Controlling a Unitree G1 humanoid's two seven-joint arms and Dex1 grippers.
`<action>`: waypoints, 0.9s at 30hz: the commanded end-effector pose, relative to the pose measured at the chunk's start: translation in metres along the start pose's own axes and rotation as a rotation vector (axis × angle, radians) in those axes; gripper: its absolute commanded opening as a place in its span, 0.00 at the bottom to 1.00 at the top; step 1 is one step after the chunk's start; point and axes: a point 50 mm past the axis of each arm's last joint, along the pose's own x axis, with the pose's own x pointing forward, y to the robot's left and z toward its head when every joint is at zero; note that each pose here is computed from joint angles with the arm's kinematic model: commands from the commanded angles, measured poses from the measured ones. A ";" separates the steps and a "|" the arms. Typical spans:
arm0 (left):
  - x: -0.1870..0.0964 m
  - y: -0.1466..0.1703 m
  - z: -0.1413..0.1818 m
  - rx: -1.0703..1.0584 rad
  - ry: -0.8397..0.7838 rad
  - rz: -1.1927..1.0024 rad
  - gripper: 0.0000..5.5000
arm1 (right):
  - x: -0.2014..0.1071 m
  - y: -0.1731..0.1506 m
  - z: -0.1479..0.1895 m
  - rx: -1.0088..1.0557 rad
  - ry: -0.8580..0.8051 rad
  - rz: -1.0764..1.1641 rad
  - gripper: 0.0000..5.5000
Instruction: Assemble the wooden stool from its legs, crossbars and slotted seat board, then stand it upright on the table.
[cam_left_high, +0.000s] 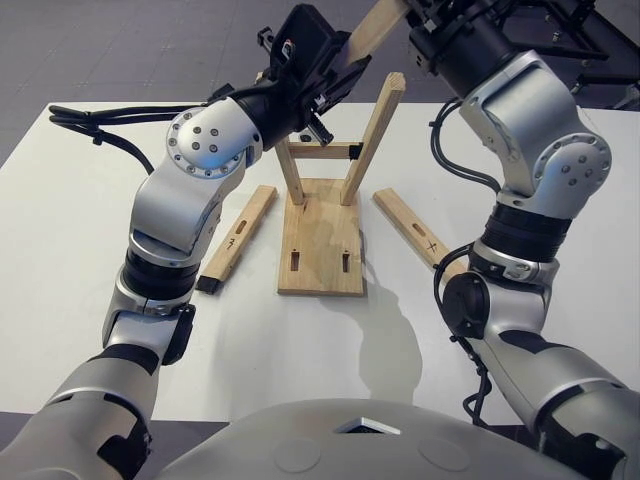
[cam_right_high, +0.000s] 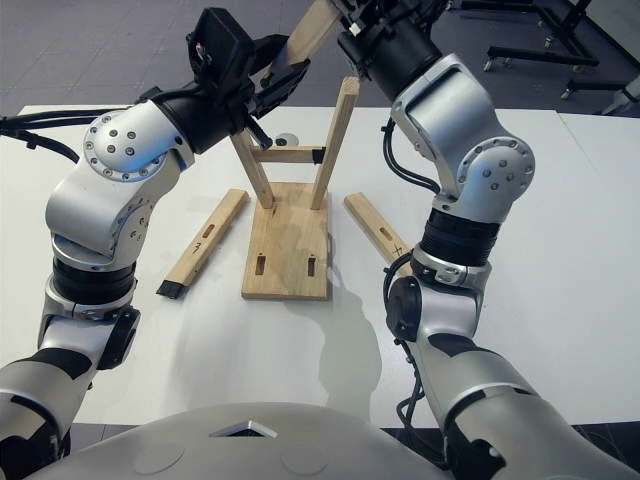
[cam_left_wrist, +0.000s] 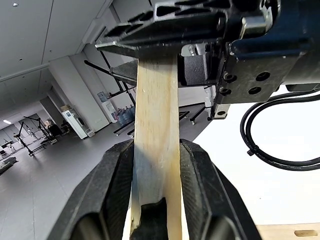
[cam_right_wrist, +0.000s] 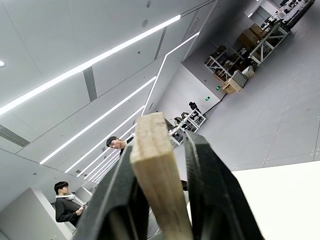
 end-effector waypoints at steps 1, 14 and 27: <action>-0.001 0.001 -0.006 -0.007 0.027 0.009 0.23 | -0.002 -0.002 -0.001 0.008 0.008 0.002 0.09; 0.000 0.003 -0.011 -0.122 0.059 0.019 0.42 | -0.003 -0.005 -0.004 -0.022 0.016 -0.006 0.07; -0.046 0.077 0.011 -0.598 -0.182 0.291 0.78 | 0.001 0.008 0.056 -0.180 -0.136 0.018 0.07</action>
